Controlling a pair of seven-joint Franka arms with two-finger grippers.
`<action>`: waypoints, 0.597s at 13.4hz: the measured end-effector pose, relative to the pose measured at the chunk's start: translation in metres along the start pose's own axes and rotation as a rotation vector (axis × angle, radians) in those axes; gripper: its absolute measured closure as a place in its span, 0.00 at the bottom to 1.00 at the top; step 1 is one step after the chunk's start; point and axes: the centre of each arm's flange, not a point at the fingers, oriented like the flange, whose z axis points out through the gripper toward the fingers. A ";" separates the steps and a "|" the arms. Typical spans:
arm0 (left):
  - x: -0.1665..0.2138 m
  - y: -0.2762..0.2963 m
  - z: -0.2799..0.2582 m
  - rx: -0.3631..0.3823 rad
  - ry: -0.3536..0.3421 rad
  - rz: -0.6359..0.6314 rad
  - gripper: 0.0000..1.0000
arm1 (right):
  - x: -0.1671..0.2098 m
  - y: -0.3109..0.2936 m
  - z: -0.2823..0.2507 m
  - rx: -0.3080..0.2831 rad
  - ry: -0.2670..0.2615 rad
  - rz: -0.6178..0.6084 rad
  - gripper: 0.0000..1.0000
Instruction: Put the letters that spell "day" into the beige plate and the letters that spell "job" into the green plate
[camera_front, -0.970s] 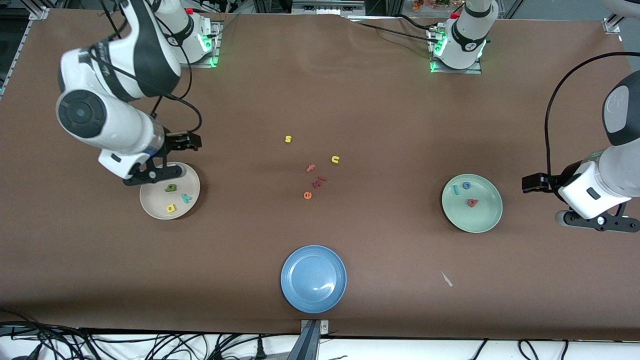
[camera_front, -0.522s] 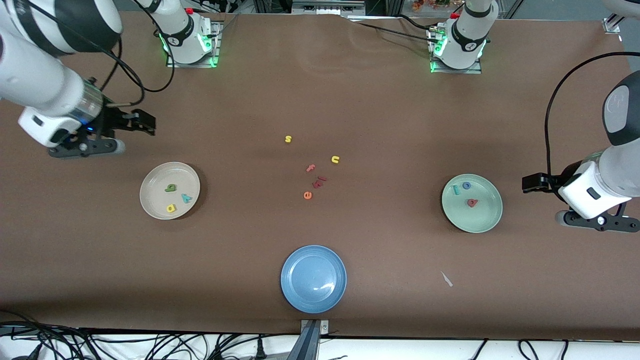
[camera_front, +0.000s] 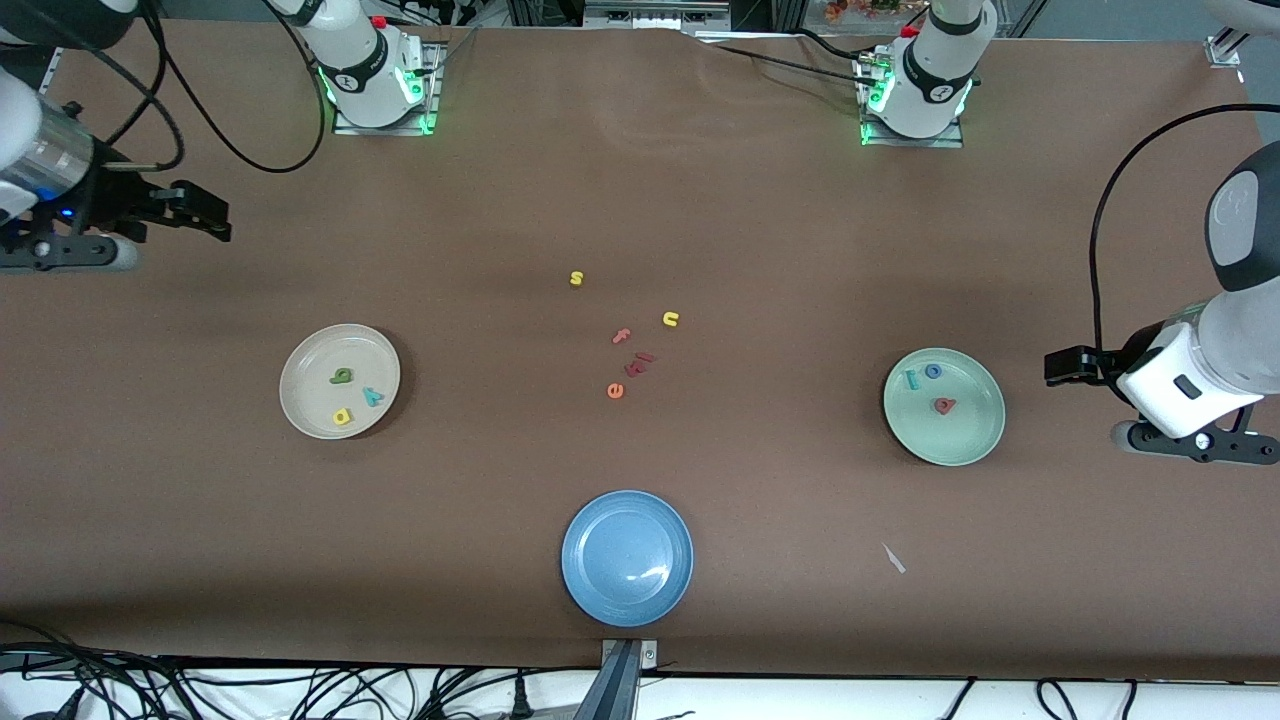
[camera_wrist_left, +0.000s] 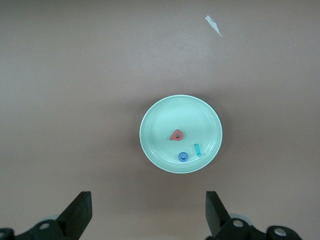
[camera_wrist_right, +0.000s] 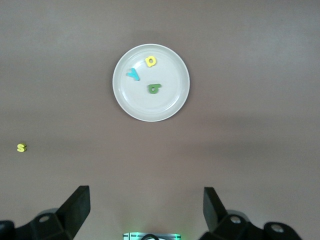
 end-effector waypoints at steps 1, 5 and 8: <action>0.000 0.000 0.000 0.000 0.000 -0.001 0.00 | 0.000 0.004 -0.001 0.002 0.001 0.007 0.00; 0.000 -0.001 0.000 0.000 0.000 -0.002 0.00 | 0.000 0.002 -0.005 0.001 0.010 0.004 0.00; 0.000 -0.001 0.000 0.000 0.000 -0.002 0.00 | 0.001 0.001 -0.004 0.001 0.005 0.003 0.00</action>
